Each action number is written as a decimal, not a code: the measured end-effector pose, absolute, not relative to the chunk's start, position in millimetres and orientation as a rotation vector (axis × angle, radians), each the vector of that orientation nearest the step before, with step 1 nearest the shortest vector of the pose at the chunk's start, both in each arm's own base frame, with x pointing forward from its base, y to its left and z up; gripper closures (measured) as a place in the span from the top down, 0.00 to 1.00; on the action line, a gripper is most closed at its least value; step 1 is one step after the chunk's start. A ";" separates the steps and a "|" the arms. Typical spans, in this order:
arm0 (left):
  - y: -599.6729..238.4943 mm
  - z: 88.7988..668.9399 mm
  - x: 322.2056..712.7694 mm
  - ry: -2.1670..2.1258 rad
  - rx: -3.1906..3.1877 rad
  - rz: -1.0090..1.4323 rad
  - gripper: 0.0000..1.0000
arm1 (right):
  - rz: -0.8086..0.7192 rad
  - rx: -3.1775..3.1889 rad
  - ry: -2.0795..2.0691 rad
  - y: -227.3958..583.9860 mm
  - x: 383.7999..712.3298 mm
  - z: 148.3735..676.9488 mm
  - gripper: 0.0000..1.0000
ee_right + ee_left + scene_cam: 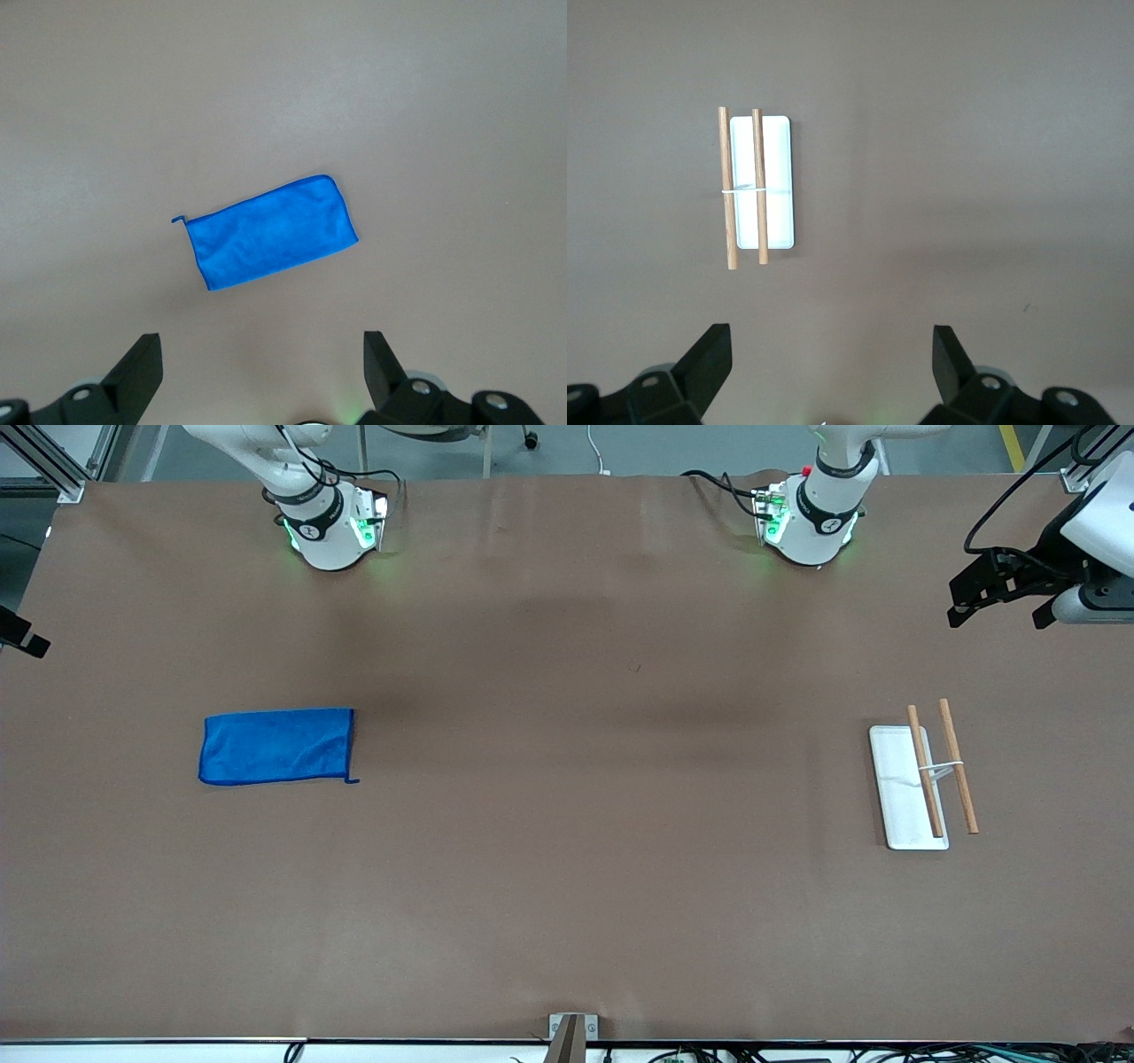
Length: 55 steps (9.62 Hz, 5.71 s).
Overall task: Right arm passes towel to left arm to hang
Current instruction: 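Move the right gripper toward the blue towel, then lower the right gripper onto the blue towel edge and close it, then lift the towel with the right gripper while the left gripper approaches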
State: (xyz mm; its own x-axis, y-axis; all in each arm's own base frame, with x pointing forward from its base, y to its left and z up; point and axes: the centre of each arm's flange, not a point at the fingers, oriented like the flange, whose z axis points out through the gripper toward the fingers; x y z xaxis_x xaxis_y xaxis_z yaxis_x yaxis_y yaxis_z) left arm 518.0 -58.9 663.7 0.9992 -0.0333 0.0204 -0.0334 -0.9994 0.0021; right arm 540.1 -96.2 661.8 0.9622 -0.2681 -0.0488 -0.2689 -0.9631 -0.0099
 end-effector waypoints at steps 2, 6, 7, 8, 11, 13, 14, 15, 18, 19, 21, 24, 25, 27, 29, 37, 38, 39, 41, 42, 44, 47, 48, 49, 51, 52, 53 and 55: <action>-58.7 663.8 518.1 -0.052 3.139 0.032 1.00 | 0.074 -3.095 0.424 -96.2 540.1 661.8 1.00; -55.7 666.0 518.4 -0.050 3.165 0.045 1.00 | 0.117 -3.094 0.414 -95.7 537.1 659.5 1.00; -55.7 666.1 518.4 -0.051 3.165 0.045 1.00 | 0.175 -3.093 0.380 -94.1 534.8 652.3 1.00; -55.7 666.0 518.5 -0.052 3.165 0.045 1.00 | 0.235 -3.091 0.340 -90.6 537.0 633.0 1.00; -55.8 664.7 517.8 -0.054 3.166 0.032 1.00 | 0.278 -3.101 0.224 -74.3 560.5 517.9 1.00; -55.4 663.2 516.3 -0.053 3.168 0.008 1.00 | 0.243 -3.127 0.125 -72.4 559.1 433.0 1.00; -55.3 662.9 516.0 -0.053 3.168 0.004 1.00 | 0.217 -3.136 0.086 -71.7 550.7 393.1 1.00; -55.1 662.7 515.9 -0.052 3.168 0.001 1.00 | 0.164 -3.147 0.058 -70.5 539.0 352.9 1.00; -55.1 662.4 515.7 -0.052 3.168 -0.002 1.00 | 0.027 -3.167 -0.004 -65.2 497.9 242.3 1.00; -55.1 662.3 515.7 -0.052 3.168 -0.003 1.00 | -0.003 -3.171 -0.038 -64.6 489.5 217.9 1.00; -55.2 662.3 515.7 -0.053 3.168 -0.003 1.00 | -0.022 -3.175 -0.071 -63.5 474.3 183.9 0.96; -55.2 662.3 515.7 -0.053 3.168 -0.003 1.00 | -0.016 -3.175 -0.080 -63.4 471.7 176.5 0.91; -55.2 662.3 515.7 -0.053 3.168 -0.003 1.00 | -0.032 -3.176 -0.084 -63.4 472.4 176.6 0.87; -55.2 662.3 515.7 -0.053 3.168 -0.003 1.00 | -0.063 -3.180 -0.089 -63.3 471.1 169.4 0.73; -55.1 662.3 515.7 -0.053 3.168 -0.003 1.00 | -0.073 -3.180 -0.091 -63.0 471.6 169.9 0.60; -55.1 662.3 515.7 -0.053 3.168 -0.003 1.00 | 0.237 -3.143 -0.071 -59.9 507.3 240.0 0.13; -55.1 662.2 515.7 -0.053 3.168 -0.003 1.00 | 0.268 -3.136 -0.075 -53.5 520.0 269.0 0.13; -54.9 662.2 515.7 -0.052 3.168 -0.003 1.00 | 0.283 -3.112 -0.061 -37.6 531.7 295.9 0.13; -54.9 662.2 515.8 -0.052 3.168 -0.003 1.00 | 0.228 -2.993 -0.050 23.6 552.2 340.0 0.13; -54.9 662.1 515.8 -0.052 3.168 -0.003 1.00 | 0.185 -2.929 -0.060 56.8 558.9 353.9 0.13; -57.0 661.8 515.8 -0.055 3.154 -0.006 1.00 | 0.107 -2.781 -0.069 117.2 569.0 385.8 0.13; -65.2 656.0 518.5 -0.062 3.077 -0.035 1.00 | 0.075 -2.436 0.014 205.8 574.4 431.1 0.13; -65.0 649.3 522.0 -0.047 3.034 -0.061 1.00 | 0.074 -2.335 0.047 232.1 576.1 437.2 0.13; -56.4 636.7 528.7 -0.010 2.983 -0.103 1.00 | 0.060 -2.245 0.095 259.3 577.1 437.7 0.13; -54.2 601.6 546.9 0.022 2.871 -0.206 1.00 | 0.059 -2.080 0.215 318.3 567.7 429.8 0.13; -61.3 585.8 556.4 0.037 2.762 -0.252 1.00 | 0.101 -1.979 0.282 341.8 561.1 429.6 0.13; -63.0 568.9 569.1 0.075 2.627 -0.285 1.00 | 0.145 -1.885 0.341 358.1 556.2 432.6 0.13; -63.2 528.5 595.9 0.104 2.371 -0.331 1.00 | 0.206 -1.740 0.428 375.7 548.9 440.1 0.13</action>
State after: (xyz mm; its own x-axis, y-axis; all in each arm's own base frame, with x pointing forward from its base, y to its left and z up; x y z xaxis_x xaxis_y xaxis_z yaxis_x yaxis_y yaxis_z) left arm 595.9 -63.2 528.5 0.9637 -0.0188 -0.2664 0.1684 -0.7315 0.6607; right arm 548.9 375.7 440.1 0.9147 -0.1703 -0.3665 -0.3929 -0.1618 -0.9052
